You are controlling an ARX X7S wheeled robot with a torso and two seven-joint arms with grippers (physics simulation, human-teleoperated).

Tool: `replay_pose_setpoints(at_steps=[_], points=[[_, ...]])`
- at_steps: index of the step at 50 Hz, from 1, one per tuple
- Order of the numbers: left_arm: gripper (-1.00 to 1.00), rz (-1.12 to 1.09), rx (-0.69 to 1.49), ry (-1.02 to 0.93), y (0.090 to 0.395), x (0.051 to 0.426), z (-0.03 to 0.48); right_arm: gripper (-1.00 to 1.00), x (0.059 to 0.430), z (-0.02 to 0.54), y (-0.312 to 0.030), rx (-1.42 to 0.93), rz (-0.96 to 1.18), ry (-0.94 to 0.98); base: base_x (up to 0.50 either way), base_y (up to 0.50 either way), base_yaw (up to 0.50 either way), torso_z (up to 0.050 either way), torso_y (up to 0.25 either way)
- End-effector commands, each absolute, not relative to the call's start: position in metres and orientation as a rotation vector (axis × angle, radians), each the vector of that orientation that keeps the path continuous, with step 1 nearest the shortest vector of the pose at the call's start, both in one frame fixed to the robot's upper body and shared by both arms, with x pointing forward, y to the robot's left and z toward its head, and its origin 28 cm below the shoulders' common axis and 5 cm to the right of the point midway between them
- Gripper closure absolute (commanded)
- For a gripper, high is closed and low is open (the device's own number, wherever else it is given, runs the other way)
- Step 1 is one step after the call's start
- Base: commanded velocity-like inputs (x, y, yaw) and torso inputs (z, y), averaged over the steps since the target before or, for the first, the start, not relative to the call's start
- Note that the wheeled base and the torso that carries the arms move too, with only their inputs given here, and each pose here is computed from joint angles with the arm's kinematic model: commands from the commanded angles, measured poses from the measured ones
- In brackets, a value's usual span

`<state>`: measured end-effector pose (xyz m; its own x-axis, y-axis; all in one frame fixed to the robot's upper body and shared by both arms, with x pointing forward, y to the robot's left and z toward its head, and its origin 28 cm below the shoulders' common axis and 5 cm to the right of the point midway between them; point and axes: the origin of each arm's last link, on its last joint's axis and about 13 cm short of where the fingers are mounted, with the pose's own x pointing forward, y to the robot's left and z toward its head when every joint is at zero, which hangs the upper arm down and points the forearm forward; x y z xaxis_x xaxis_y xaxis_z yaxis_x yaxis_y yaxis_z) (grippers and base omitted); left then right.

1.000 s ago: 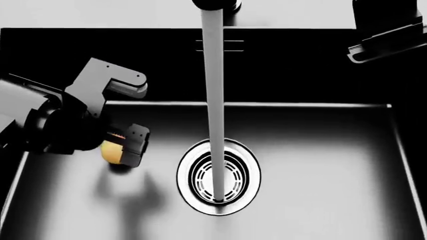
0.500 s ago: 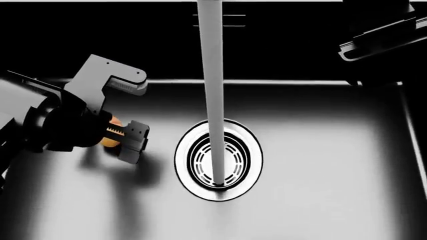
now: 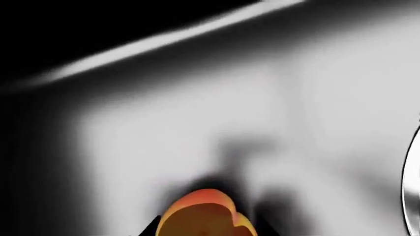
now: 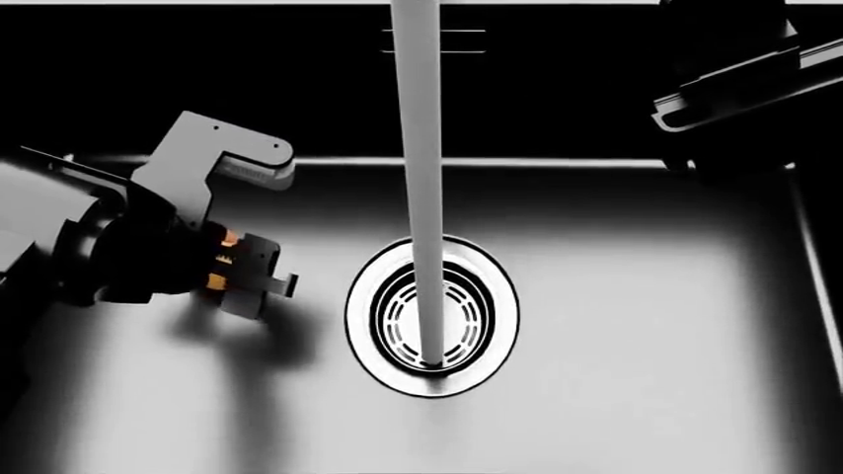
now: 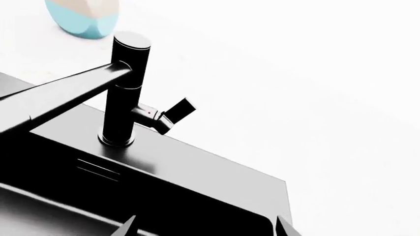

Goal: Pick the cucumbers and broccolis from the sink and place them in one bowl. Place the apricot in the other bowl. Then turn off the sink faucet.

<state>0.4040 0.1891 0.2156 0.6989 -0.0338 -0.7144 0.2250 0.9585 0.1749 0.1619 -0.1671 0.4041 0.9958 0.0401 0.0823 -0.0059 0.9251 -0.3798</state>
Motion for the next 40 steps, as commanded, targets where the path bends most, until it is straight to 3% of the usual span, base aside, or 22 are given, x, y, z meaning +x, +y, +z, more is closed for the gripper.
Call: replay_pose_setpoints(at_steps=[1, 9, 13, 26, 40], points=[[1.0, -0.213, 0.265, 0.817, 0.188, 0.403, 0.194, -1.0, 0.161, 0.409, -0.165, -0.375, 0.047, -0.123, 0.0, 0.0, 0.0, 0.0, -0.011], [1.0, -0.267, 0.29, 0.69, 0.182, 0.407, 0.219, -1.0, 0.16, 0.409, -0.164, -0.373, 0.047, -0.126, 0.0, 0.0, 0.0, -0.003, -0.004], [1.0, -0.288, 0.291, 0.569, 0.189, 0.373, 0.234, -1.0, 0.159, 0.407, -0.166, -0.369, 0.042, -0.126, 0.0, 0.0, 0.0, 0.0, 0.0], [1.0, -0.422, 0.293, 0.206, 0.193, 0.253, 0.29, -1.0, 0.151, 0.404, -0.169, -0.371, 0.016, -0.134, 0.0, 0.0, 0.0, -0.03, 0.25], [1.0, -0.41, 0.278, 0.086, 0.207, 0.209, 0.318, -1.0, 0.145, 0.406, -0.169, -0.38, 0.015, -0.144, -0.01, 0.0, 0.0, -0.03, 0.25]])
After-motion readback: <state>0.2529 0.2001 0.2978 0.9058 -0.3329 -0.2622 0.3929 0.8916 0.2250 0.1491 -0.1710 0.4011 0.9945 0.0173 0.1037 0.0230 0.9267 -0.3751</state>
